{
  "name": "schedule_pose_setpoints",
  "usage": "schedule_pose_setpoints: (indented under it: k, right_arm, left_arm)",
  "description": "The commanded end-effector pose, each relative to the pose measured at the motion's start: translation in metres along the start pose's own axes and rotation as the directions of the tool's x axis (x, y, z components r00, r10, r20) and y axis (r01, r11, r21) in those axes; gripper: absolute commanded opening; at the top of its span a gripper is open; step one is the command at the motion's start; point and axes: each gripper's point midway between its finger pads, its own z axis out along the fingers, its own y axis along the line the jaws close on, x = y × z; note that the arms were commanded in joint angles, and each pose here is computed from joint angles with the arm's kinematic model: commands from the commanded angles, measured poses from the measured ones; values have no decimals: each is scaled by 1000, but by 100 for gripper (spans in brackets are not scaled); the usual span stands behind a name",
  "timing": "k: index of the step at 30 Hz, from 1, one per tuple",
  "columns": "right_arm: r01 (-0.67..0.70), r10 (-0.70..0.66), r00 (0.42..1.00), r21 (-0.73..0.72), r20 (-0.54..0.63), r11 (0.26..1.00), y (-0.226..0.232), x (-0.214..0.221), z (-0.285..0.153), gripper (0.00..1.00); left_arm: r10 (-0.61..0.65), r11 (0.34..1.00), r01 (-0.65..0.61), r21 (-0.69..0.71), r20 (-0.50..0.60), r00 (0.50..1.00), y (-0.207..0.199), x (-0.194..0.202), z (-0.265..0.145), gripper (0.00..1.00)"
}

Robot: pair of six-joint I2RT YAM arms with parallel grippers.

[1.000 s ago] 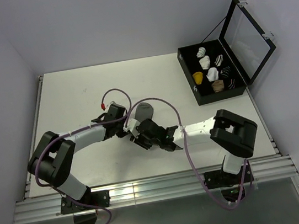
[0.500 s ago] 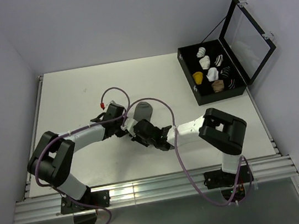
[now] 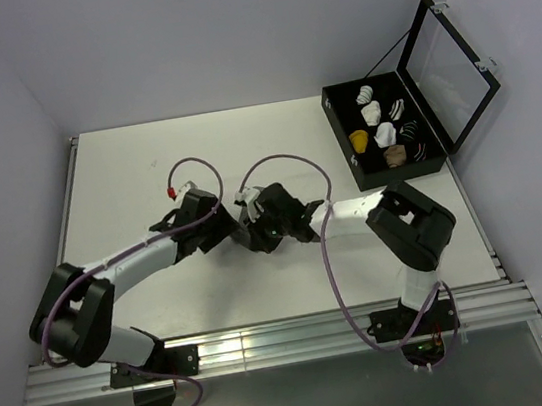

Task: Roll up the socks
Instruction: Roll the sock at the center of the board.

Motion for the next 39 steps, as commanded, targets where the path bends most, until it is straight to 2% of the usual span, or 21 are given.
schedule_pose_setpoints:
  k: [1,4,8,15,22,27,31,34,35,38,39]
  right_arm:
    - [-194,187,981,-246,-49,950,29,-16,-13,0]
    - [-303,296,952,-350,-74,886,33,-23,-17,0]
    - [-461,443,883,-467,-157,755,27,-26,-18,0]
    - [-578,543,809,-482,-226,659,8,-19,-11,0]
    - [-603,556,792,-464,-252,648,-1,-14,-8,0]
    - [-605,558,791,-459,-252,651,-3,-15,-6,0]
    - [-601,553,795,-448,-249,662,-6,-14,-5,0]
    - [-592,544,803,-426,-243,683,-9,-12,-3,0]
    - [-597,545,800,-411,-250,689,-10,-9,-3,0]
    - [-559,521,828,-391,-209,731,-15,-12,-6,0]
    - [-547,515,835,-374,-193,749,-16,-12,-7,4]
  left_arm:
    - [-81,996,76,55,108,991,-5,-20,-17,73]
    - [-121,990,111,85,120,985,-2,-18,-20,74]
    - [-148,984,134,117,115,982,-2,-14,-22,73]
    - [-147,984,139,115,68,987,1,-1,-8,70]
    - [-137,985,130,115,52,989,-4,0,5,70]
    - [-125,988,121,91,38,991,-2,3,13,65]
    - [-129,989,127,76,18,991,1,9,19,57]
    - [-125,991,125,51,0,992,6,13,23,44]
    - [-123,992,124,37,-7,992,9,16,23,34]
    - [-112,994,112,16,-22,994,14,20,26,20]
    - [-106,994,107,11,-28,994,15,21,26,17]
